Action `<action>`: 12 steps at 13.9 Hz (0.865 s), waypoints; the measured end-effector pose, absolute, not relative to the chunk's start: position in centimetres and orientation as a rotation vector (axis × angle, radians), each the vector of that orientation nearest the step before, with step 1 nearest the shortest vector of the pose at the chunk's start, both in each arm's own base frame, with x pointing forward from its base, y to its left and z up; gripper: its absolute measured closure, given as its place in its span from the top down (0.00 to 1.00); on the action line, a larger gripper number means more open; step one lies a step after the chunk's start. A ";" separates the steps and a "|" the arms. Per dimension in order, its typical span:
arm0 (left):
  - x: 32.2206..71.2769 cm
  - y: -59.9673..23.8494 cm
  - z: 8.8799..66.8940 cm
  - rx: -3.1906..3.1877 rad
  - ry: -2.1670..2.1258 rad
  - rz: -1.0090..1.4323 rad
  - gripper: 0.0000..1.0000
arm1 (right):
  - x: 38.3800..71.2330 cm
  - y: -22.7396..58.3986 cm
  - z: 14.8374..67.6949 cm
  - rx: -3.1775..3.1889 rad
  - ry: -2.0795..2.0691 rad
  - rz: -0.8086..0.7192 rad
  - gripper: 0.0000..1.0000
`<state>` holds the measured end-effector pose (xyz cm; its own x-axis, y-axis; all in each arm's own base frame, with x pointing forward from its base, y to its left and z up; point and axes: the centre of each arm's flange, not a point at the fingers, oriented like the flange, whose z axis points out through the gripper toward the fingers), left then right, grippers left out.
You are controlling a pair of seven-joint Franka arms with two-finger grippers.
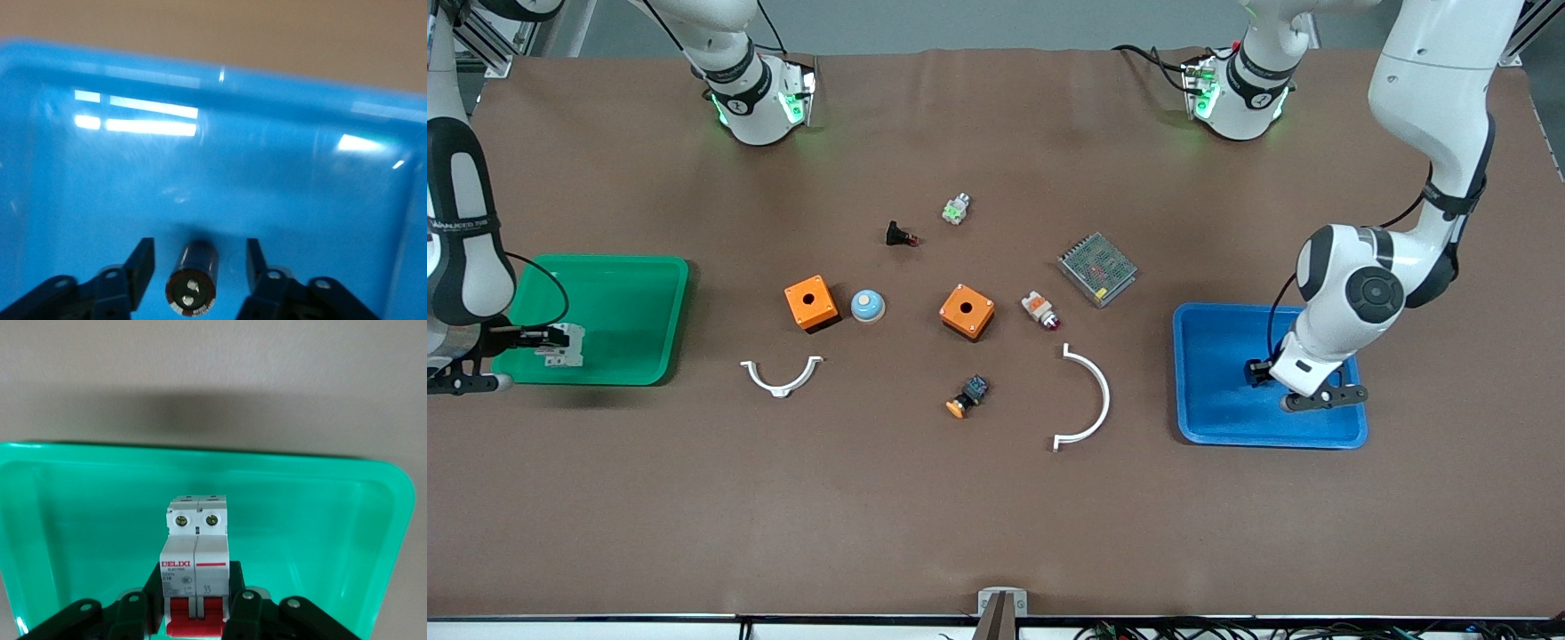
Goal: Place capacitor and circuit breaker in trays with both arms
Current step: 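Open both grippers and raise them away from the trays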
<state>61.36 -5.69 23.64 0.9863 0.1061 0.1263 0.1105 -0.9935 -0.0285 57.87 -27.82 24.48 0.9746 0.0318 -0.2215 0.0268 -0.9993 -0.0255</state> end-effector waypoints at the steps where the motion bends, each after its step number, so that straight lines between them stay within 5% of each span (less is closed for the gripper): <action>1: 62.1 -5.7 26.3 -3.093 -0.172 -0.259 0.79 | 57.5 -27.7 23.8 -3.098 -0.038 0.351 0.40; 3: 62.9 -5.5 32.9 -3.078 -0.182 -0.356 0.99 | 56.5 -27.3 22.1 -3.096 0.002 0.361 0.40; 8: 60.3 -5.9 50.1 -3.026 -0.208 -0.306 1.00 | 56.0 -27.1 22.0 -3.098 0.032 0.361 0.40; 12: 58.6 -7.5 58.6 -3.016 -0.163 -0.196 1.00 | 55.3 -27.5 22.2 -3.095 0.060 0.364 0.40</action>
